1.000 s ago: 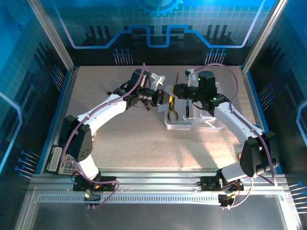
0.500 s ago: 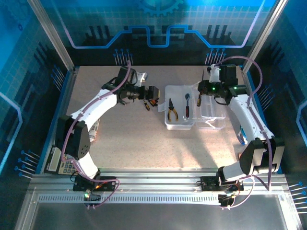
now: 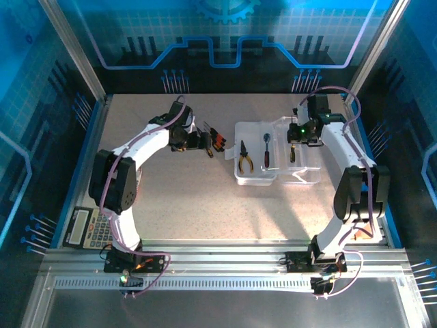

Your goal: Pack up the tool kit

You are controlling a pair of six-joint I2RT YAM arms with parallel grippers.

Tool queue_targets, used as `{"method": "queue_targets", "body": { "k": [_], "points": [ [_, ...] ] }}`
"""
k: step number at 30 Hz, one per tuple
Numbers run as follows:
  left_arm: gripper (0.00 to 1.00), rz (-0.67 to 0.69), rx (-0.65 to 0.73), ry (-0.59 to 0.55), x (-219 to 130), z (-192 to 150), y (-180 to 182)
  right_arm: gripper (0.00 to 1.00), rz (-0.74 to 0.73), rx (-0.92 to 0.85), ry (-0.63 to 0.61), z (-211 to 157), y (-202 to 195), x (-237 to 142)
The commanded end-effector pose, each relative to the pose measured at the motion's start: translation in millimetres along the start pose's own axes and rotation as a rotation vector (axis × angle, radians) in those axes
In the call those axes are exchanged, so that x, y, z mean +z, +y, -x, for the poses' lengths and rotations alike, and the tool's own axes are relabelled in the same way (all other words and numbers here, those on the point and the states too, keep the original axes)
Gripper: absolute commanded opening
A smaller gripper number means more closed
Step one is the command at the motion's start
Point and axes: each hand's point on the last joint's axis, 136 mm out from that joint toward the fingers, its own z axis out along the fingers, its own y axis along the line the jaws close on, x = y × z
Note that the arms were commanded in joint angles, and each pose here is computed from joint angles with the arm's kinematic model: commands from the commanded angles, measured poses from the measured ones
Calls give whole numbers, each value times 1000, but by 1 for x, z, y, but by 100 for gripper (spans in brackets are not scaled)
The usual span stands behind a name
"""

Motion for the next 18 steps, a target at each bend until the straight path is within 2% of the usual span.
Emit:
{"method": "queue_targets", "body": {
  "k": [1, 6, 9, 18],
  "points": [
    [99, 14, -32, -15, 1, 13, 0, 0, -4, -29, 23, -1, 2, 3],
    [99, -30, -63, -18, 9, 23, -10, 7, 10, -22, 38, -6, 4, 13],
    [99, -48, -81, -21, 13, 29, -14, 16, 7, -15, 38, -7, 4, 15],
    [99, -48, -94, -27, 23, 47, -17, 35, 19, -25, 3, -3, 11, -2]
  ]
}}
